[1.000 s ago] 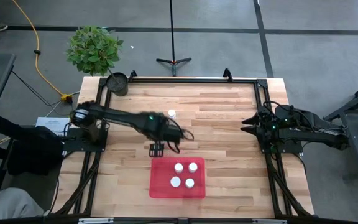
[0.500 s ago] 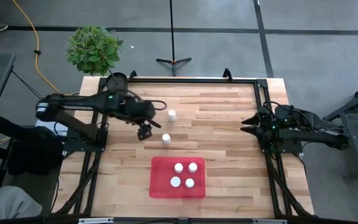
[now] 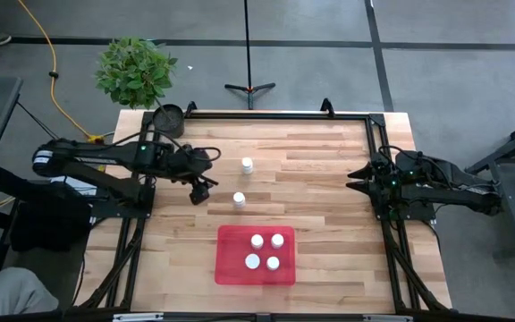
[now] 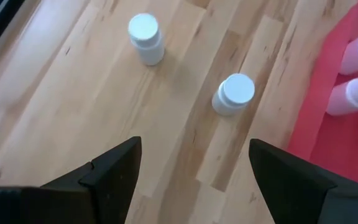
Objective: Pick and place pill bottles into a basket
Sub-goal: Put the white pill bottle into the bin
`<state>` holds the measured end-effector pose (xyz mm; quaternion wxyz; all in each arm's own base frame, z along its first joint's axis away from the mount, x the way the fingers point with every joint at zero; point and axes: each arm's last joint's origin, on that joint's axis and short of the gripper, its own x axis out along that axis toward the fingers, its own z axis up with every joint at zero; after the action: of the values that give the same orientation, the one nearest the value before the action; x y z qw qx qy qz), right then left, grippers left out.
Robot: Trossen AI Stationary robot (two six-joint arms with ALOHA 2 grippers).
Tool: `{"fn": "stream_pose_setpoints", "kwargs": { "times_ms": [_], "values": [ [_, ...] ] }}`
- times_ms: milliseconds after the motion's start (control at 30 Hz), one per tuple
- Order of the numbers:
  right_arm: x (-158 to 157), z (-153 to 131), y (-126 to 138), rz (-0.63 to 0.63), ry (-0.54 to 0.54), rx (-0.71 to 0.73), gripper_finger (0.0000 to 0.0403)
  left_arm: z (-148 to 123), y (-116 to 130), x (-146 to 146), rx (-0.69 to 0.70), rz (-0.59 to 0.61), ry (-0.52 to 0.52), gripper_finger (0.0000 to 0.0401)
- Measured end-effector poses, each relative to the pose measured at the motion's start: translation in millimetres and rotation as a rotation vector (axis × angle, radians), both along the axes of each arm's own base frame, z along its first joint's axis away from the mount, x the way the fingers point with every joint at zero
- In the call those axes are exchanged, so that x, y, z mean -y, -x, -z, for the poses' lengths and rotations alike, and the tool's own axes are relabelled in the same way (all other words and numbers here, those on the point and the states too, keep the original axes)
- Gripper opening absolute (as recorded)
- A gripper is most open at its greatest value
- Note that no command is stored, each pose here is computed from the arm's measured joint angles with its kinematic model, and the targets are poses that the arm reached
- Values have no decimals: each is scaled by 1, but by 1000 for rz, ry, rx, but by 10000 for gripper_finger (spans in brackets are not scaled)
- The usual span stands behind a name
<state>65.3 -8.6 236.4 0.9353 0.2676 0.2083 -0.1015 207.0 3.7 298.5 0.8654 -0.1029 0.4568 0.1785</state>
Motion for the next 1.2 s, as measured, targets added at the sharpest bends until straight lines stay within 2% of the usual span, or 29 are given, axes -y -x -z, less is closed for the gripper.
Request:
{"fn": "stream_pose_setpoints", "kwargs": {
  "times_ms": [100, 500, 700, 1200],
  "values": [
    [0, 0, 0, 1, 0, 0, 199, 5, -6, 0, -21, 46, -23, 330],
    [0, 0, 0, 2, -2, 0, 199, 24, -31, 3, -69, 104, 28, 330],
    [0, 0, 0, 2, -2, 0, 199, 38, -44, 2, -112, 122, 5, 330],
    [0, 0, 0, -7, -4, 1, 199, 48, -66, 3, -45, 159, 4, 330]
  ]
}}
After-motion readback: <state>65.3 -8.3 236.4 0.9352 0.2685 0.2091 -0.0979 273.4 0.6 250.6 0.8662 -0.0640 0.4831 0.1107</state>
